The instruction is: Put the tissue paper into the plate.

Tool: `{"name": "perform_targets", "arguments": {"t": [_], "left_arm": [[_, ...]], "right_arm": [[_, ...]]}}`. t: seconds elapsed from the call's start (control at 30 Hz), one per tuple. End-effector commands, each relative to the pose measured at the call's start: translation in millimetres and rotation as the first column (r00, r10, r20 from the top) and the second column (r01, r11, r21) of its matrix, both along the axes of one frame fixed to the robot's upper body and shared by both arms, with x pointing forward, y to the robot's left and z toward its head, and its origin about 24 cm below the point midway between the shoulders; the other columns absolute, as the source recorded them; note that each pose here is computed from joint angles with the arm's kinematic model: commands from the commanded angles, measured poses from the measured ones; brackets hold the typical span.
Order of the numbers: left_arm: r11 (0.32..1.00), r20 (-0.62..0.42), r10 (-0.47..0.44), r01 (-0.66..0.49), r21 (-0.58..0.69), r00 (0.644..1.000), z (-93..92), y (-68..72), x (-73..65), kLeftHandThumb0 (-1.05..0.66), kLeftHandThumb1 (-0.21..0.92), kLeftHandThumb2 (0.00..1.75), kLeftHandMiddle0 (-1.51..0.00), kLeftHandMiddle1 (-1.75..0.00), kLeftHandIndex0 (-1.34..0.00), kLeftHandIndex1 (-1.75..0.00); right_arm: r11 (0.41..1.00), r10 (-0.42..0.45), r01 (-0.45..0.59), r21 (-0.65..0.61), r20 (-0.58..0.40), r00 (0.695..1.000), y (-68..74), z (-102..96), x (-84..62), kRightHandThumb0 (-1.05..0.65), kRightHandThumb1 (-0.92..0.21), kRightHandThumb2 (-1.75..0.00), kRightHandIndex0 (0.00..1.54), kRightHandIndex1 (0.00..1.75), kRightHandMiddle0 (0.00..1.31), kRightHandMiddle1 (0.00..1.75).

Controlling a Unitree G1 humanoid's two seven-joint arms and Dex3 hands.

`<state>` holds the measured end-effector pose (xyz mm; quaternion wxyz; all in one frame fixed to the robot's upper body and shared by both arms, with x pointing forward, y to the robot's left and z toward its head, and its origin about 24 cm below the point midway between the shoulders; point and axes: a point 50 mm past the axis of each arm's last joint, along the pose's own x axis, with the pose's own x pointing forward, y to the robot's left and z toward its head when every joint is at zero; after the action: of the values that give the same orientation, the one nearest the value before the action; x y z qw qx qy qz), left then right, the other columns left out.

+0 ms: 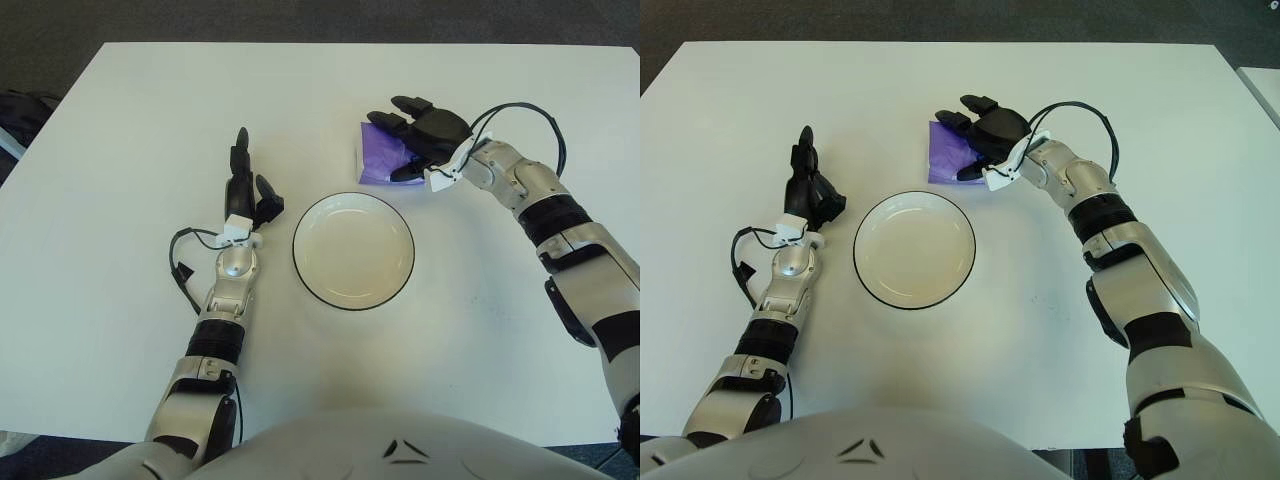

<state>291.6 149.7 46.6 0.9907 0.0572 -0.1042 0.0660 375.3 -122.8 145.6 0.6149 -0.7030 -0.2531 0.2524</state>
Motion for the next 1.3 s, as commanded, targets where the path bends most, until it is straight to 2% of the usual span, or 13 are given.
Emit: {"name": "perform_targets", "arguments": {"t": [0.0, 0.77, 1.27], "left_arm": [[1.000, -0.256, 0.019, -0.016, 0.014, 0.966, -59.6, 2.7, -34.9, -0.87, 0.92, 1.20, -0.04, 0.00, 0.00, -0.19], [1.000, -0.264, 0.023, -0.019, 0.019, 0.964, -59.9, 2.5, -36.9, -0.86, 0.92, 1.20, -0.05, 0.00, 0.00, -0.19], [1.000, -0.261, 0.024, -0.018, 0.025, 0.965, -60.2, 2.3, -37.2, -0.86, 0.92, 1.21, -0.06, -0.01, 0.00, -0.20]], "right_arm": [[0.999, -0.016, 0.014, -0.051, -0.033, 0.999, 0.6, -11.4, 0.6, -1.05, -0.92, -0.49, 0.00, 0.00, 0.00, 0.00], [0.988, -0.054, 0.034, -0.149, -0.131, 0.990, 2.8, -34.4, 1.1, -1.05, -0.92, -0.47, 0.00, 0.00, 0.00, 0.00], [0.977, -0.075, 0.040, -0.209, -0.160, 0.984, 2.3, -43.0, 0.1, -1.05, -0.92, -0.45, 0.00, 0.00, 0.00, 0.00]]}}
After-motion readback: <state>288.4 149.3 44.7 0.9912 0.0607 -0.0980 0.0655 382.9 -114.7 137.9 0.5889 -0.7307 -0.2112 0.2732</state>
